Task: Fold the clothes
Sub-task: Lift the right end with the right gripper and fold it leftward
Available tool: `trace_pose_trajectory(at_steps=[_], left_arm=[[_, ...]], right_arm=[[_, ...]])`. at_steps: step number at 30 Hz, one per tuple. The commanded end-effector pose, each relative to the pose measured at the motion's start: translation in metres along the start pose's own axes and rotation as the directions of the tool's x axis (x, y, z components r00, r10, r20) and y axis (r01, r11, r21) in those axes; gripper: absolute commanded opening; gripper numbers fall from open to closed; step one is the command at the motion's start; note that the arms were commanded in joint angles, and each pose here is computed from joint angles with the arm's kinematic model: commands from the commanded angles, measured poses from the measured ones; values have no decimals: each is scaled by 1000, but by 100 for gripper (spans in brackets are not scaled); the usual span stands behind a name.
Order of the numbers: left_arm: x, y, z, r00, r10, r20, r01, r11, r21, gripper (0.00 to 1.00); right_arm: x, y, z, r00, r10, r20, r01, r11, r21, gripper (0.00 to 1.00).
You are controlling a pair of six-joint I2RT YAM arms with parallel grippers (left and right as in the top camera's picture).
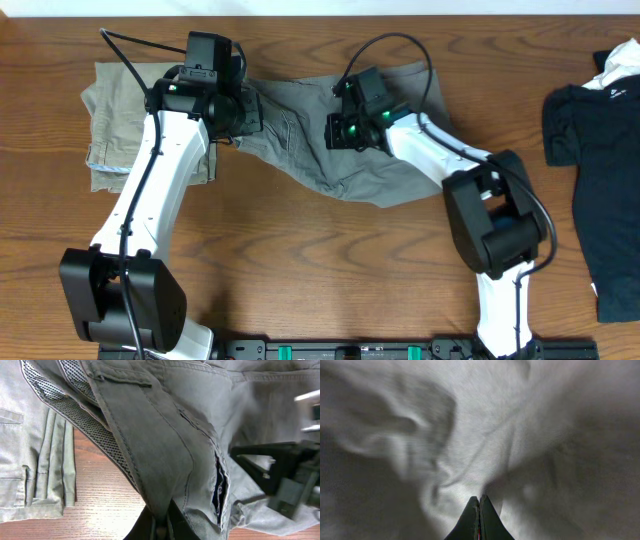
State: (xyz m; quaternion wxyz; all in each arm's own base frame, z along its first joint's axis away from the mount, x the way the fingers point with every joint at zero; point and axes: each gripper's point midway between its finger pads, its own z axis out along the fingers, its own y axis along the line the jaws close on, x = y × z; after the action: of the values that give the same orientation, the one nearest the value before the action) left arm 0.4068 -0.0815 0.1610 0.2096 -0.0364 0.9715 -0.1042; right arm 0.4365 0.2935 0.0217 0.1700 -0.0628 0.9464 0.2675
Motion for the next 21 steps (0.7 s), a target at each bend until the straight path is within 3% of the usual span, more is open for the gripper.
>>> trace_pose_trajectory(at_steps=[1, 6, 11, 15, 21], left_arm=[[-12, -3, -15, 999, 11, 52, -11, 1000, 6, 6], [-12, -3, -15, 999, 11, 51, -11, 1000, 6, 6], [-12, -3, -15, 999, 11, 53, -11, 1000, 6, 6], [-12, -3, -15, 999, 11, 53, -11, 1000, 6, 6], [-12, -3, -15, 999, 11, 53, -11, 1000, 6, 6]], right_arm=[[4, -1, 15, 1000, -3, 3, 3, 1000, 31, 1], [1, 1, 19, 999, -41, 20, 40, 999, 30, 1], [-36, 21, -1, 992, -82, 93, 87, 995, -55, 1], [-71, 16, -23, 986, -63, 155, 72, 996, -52, 1], [-84, -2, -27, 979, -53, 197, 53, 999, 8, 1]])
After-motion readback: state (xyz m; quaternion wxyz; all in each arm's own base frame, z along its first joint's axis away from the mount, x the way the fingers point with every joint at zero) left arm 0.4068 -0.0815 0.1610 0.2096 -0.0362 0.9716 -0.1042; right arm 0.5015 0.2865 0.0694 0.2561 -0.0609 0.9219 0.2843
